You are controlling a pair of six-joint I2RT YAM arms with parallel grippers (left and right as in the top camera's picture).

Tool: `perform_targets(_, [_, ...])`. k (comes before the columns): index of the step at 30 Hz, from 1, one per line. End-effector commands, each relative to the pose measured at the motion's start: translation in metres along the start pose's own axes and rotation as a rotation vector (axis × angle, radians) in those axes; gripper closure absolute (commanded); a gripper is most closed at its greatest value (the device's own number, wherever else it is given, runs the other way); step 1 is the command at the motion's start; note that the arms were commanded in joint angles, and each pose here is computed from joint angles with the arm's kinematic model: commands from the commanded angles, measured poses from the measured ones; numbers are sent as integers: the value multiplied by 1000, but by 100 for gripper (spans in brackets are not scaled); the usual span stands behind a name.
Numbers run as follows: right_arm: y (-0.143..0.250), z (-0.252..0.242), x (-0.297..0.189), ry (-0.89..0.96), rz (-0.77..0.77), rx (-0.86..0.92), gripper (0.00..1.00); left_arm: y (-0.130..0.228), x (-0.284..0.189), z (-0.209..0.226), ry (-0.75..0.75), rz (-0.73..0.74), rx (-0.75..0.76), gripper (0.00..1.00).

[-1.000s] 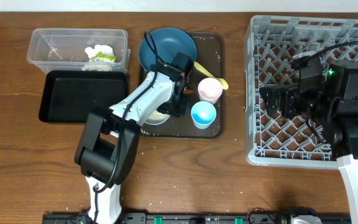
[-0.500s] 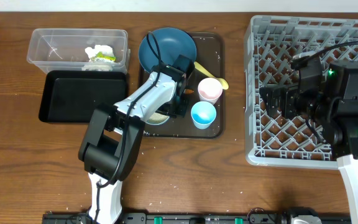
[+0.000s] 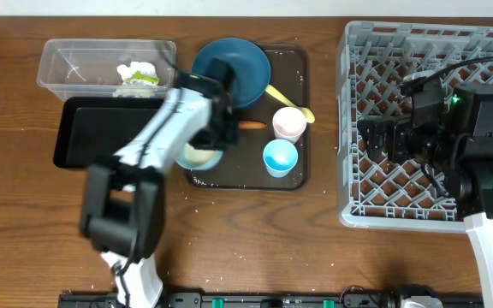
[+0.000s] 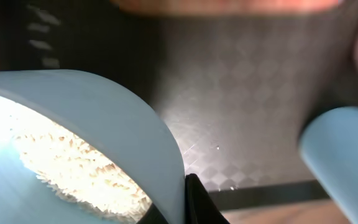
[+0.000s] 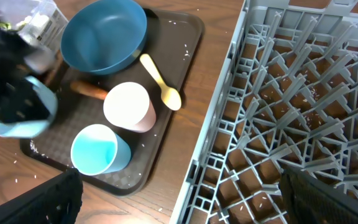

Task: Sort waste into correct bins and load items into the dishwasher rack
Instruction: 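Tip bowl over black tray with left gripper, pouring out rice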

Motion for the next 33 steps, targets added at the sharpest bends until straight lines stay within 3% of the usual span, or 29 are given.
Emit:
perform_targets(1, [-5,1,-3,-7,-17,10,1,-14,-48,10,125,-99,-76,94])
perform_targets(7, [-5,1,-3,-7,-16,10,1,-28,-71,65,211,-152,-202,94])
perform_targets(21, [-6,1,-3,-7,-18,9,1,-45,-100,177,588,-306,-396,93])
perform_targets(33, [-5,1,-3,-7,-15,11,1,-55,-97,212,1055,-334,-487,94])
Point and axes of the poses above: each gripper's point midway between its finger pads, its own x axis out along the fingers, its own z axis along the line the jaws close on, y = z × x, the point moved 4 cm from there along -x, back along the fingers, and after that the axes turned 2 degrees about -x, right-handed, at the moved point
